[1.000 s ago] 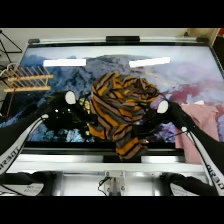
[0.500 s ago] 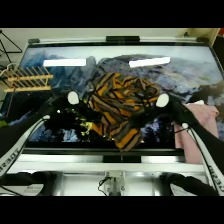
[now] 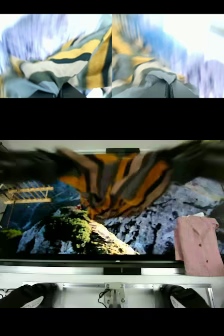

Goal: Fold the shirts.

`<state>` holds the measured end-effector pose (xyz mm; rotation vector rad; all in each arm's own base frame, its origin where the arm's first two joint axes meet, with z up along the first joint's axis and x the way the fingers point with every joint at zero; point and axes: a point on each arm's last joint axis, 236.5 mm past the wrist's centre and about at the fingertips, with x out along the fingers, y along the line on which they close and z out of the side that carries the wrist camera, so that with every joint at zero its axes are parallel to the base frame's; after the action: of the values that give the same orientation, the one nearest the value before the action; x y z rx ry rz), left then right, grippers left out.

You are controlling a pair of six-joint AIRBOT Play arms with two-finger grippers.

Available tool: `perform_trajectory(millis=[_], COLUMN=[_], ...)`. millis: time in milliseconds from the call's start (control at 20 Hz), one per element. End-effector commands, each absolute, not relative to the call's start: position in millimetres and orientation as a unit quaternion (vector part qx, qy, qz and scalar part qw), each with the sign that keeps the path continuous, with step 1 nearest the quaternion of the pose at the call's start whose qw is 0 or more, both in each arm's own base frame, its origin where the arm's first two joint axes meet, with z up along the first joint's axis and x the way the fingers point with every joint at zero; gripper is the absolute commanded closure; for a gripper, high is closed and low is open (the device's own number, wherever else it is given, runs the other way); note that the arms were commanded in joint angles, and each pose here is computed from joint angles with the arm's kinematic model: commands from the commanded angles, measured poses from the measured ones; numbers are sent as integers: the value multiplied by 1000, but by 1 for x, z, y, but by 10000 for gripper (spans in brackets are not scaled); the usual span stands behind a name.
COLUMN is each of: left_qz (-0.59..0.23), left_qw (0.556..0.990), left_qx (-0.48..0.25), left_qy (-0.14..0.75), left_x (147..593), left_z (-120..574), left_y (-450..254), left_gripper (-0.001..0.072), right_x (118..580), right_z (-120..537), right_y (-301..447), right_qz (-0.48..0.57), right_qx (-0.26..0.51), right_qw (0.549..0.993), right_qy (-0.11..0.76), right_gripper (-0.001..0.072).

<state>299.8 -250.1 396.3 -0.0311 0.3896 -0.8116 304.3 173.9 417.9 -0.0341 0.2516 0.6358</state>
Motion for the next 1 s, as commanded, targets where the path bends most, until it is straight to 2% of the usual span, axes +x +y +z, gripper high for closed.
perform_trajectory(millis=[0,100,200,350,450,600,750,850,900,950], left_qz=[-408,-407,-404,-378,-337,-306,-299,-297,-291,-275], left_qw=[911,910,912,923,932,916,865,821,802,779], left_qx=[-56,-74,-65,-29,5,41,59,55,47,32], left_qy=[-2,-43,-27,64,133,256,400,484,520,562], left_x=[206,183,185,229,283,356,410,428,430,427], left_z=[531,554,545,487,431,324,185,94,56,22], left_y=[-203,-188,-188,-201,-209,-236,-275,-296,-301,-303], left_gripper=[656,655,656,655,655,655,654,651,602,403], right_x=[217,193,193,228,251,285,323,343,347,346], right_z=[548,558,541,459,381,265,152,75,43,16], right_y=[139,133,132,129,127,123,133,135,132,131], right_qz=[297,302,300,256,223,171,146,124,113,105], right_qx=[53,77,84,79,50,12,10,8,2,-3], right_qw=[950,946,949,956,932,864,807,783,768,747], right_qy=[-77,-90,-49,123,281,474,572,609,630,656], right_gripper=[656,656,656,656,656,656,656,656,656,656])
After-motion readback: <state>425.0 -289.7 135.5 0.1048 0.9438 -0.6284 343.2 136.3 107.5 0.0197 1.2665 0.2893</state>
